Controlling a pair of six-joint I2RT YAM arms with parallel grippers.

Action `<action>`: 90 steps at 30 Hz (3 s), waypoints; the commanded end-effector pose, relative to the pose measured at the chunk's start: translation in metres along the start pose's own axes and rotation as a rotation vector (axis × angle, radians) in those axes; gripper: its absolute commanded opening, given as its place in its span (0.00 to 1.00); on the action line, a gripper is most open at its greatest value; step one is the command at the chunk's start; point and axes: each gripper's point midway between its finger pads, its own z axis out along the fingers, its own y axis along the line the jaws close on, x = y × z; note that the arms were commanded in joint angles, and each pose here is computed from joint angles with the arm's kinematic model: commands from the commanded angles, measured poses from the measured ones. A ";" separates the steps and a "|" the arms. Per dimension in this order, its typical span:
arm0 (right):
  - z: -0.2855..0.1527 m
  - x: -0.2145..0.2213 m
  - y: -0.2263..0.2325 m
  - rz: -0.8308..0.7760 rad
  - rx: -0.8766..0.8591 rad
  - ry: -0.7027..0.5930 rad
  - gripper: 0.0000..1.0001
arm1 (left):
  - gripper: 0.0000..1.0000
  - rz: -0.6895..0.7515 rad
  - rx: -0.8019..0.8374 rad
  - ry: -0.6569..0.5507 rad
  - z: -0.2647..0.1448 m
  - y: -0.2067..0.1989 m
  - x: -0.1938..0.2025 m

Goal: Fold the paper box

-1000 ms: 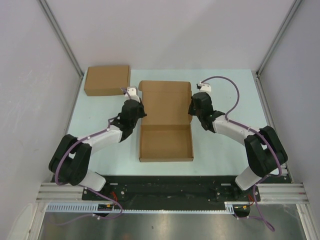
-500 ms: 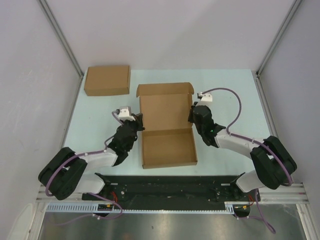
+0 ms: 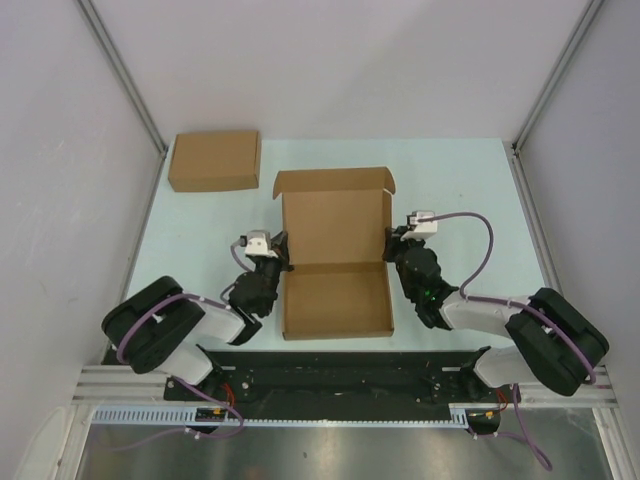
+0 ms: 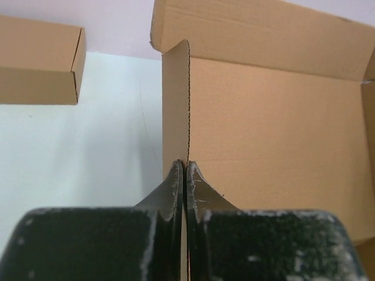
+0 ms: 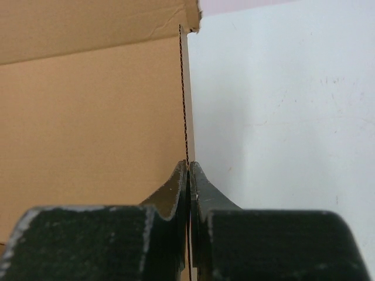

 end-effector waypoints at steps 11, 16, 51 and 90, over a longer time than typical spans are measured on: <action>-0.025 0.036 0.035 -0.135 -0.094 -0.156 0.00 | 0.00 0.128 0.199 -0.221 0.003 -0.068 -0.045; -0.018 0.042 0.049 -0.127 -0.117 -0.173 0.00 | 0.00 0.180 0.197 -0.255 0.013 -0.072 -0.053; 0.070 -0.117 0.058 -0.162 -0.119 -0.510 0.00 | 0.04 0.076 0.182 -0.574 0.111 -0.071 -0.164; 0.044 -0.035 0.059 -0.077 -0.145 -0.364 0.21 | 0.07 0.050 0.284 -0.391 0.068 -0.058 -0.102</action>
